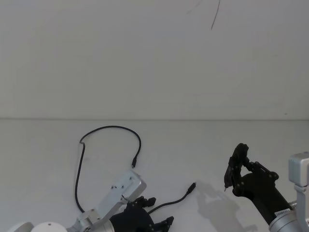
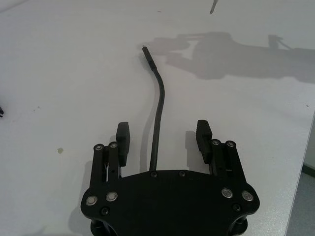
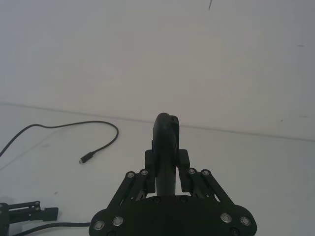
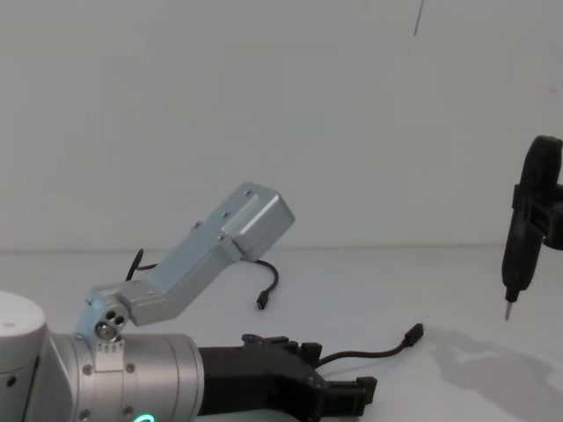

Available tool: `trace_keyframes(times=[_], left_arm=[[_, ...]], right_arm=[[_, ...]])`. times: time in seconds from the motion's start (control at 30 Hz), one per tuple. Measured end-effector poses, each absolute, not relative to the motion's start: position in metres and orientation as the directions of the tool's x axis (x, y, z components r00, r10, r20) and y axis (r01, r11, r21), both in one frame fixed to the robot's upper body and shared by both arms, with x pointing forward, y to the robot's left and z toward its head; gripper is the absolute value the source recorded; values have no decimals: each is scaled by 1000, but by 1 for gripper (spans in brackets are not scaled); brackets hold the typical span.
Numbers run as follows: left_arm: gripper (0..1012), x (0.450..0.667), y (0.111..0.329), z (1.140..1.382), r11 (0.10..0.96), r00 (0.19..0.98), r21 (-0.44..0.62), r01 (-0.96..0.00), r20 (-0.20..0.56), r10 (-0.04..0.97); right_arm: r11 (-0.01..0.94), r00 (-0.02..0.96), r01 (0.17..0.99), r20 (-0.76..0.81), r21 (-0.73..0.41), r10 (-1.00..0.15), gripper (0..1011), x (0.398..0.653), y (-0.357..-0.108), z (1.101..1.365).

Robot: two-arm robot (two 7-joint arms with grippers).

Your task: Pick up the data cable with the one hand.

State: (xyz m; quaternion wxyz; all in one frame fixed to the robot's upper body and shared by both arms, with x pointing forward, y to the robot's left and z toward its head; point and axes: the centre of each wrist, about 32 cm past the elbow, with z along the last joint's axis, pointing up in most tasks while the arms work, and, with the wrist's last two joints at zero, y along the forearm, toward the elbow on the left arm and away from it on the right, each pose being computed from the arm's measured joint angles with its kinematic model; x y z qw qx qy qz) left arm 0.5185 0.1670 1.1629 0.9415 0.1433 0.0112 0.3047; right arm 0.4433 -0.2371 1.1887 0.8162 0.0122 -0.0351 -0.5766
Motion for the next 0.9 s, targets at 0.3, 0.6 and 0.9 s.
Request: trace_keyframes(times=[0.3, 0.6, 0.9], left_arm=[[726, 519, 167, 1163, 773, 814, 278, -569, 61, 577], [659, 519, 167, 1163, 772, 808, 262, -580, 60, 587], [512, 521, 168, 1166, 767, 796, 233, -598, 65, 601]], right_arm=[[335, 333, 940, 43, 60, -942, 269, 443, -237, 1189], [335, 333, 940, 43, 60, -942, 269, 443, -237, 1189], [335, 333, 940, 43, 60, -942, 269, 443, -237, 1189]])
